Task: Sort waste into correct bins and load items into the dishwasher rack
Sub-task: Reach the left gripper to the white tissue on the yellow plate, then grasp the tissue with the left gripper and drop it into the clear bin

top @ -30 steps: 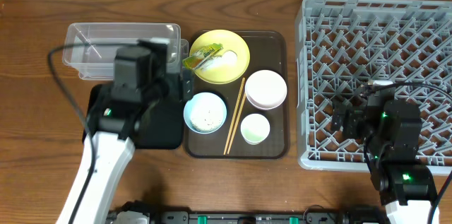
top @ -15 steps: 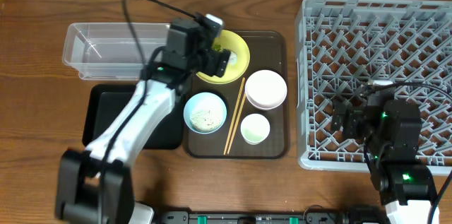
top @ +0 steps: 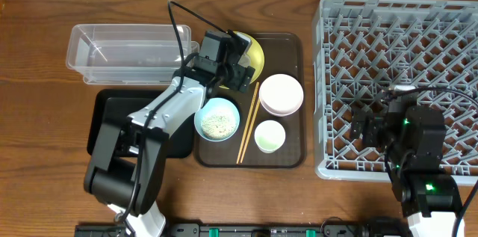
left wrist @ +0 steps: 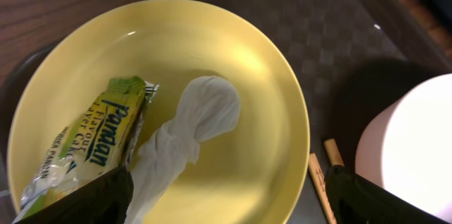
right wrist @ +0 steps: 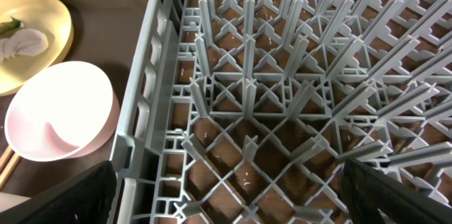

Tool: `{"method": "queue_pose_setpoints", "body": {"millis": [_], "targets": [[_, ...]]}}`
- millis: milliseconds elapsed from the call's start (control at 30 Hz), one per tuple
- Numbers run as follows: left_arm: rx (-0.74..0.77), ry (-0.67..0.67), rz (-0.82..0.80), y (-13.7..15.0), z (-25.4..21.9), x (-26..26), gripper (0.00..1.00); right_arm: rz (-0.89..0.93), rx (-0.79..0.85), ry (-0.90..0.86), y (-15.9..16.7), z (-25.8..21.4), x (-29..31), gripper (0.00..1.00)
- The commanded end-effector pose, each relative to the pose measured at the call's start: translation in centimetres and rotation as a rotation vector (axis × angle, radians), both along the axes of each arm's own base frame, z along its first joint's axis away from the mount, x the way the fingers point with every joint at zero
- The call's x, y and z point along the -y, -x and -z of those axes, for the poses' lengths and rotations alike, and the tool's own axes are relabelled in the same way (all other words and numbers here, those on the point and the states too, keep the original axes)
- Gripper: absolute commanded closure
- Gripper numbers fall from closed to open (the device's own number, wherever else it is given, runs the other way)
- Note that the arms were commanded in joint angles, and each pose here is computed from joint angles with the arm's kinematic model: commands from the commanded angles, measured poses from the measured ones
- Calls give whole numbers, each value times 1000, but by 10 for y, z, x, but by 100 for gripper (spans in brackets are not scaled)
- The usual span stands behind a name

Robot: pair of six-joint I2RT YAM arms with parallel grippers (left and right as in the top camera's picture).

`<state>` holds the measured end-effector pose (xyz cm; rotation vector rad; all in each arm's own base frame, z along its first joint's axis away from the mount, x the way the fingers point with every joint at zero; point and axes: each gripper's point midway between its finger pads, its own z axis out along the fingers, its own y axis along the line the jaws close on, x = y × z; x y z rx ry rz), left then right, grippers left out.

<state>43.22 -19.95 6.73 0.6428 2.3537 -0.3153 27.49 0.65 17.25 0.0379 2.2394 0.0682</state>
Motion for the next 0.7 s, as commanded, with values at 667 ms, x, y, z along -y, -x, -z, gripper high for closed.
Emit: {"method": "queue_pose_setpoints", "body": {"millis": [667], "targets": [[-28, -66, -21, -14, 51, -5, 17, -15, 19, -16, -2, -9, -6, 1]]}}
